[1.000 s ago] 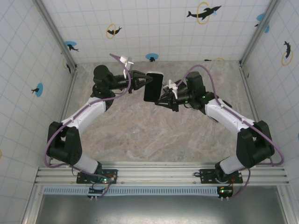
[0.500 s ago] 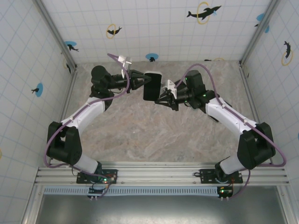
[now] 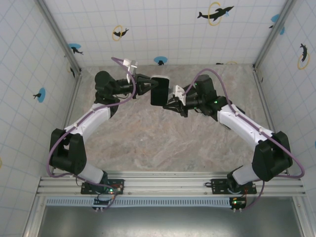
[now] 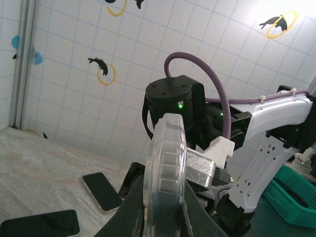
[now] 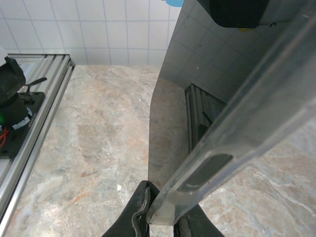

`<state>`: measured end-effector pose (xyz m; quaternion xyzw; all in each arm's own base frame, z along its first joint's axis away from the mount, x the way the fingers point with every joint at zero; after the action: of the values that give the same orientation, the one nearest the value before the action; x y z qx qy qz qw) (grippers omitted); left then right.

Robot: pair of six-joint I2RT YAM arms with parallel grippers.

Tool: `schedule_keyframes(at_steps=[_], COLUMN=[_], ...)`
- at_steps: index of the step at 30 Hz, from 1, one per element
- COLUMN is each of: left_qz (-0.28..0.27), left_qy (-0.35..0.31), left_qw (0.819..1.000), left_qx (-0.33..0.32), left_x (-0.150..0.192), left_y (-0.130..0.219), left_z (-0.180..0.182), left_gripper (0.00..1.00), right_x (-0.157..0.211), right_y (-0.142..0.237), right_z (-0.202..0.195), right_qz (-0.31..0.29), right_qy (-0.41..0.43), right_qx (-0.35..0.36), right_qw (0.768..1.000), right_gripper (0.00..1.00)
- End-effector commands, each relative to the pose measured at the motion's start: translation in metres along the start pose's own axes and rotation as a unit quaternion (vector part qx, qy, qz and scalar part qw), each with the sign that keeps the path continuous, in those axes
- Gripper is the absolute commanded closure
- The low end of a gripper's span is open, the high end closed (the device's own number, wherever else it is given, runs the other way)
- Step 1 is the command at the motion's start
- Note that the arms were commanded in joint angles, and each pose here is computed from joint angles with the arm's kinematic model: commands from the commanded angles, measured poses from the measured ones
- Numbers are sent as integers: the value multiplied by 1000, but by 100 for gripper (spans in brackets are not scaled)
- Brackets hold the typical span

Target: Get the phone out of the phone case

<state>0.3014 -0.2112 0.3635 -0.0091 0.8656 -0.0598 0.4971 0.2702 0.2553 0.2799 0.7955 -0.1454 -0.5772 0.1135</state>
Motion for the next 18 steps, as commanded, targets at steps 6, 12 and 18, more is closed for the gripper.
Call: schedule_keyframes(at_steps=[6, 12, 18], left_qz=[-25, -29, -32], left_qy=[71, 77, 79], left_qw=[997, 996, 996], left_qx=[-16, -19, -21], left_x=[-1, 1, 1], left_y=[-7, -7, -7], left_z=[-1, 2, 3], left_gripper=[100, 100, 100], right_x=[-10, -11, -12], right_y=[-12, -13, -12], right_z=[3, 4, 0], right_qz=[28, 26, 21], right_qy=[108, 109, 99], right_qx=[32, 35, 46], right_qw=[993, 993, 994], right_gripper=[85, 84, 85])
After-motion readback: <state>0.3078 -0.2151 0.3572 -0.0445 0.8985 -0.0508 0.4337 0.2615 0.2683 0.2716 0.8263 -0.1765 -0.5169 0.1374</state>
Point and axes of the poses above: each hand's point on the last joint's axis, 136 mm out from that joint toward the fingers, its own y axis back along the fingers, its own z axis along the line the jaws close on, x = y × z, the point moved 7 cm from there along y, back along the fingers, and after that the axes turned 12 degrees about y, right-handed, at the moved point
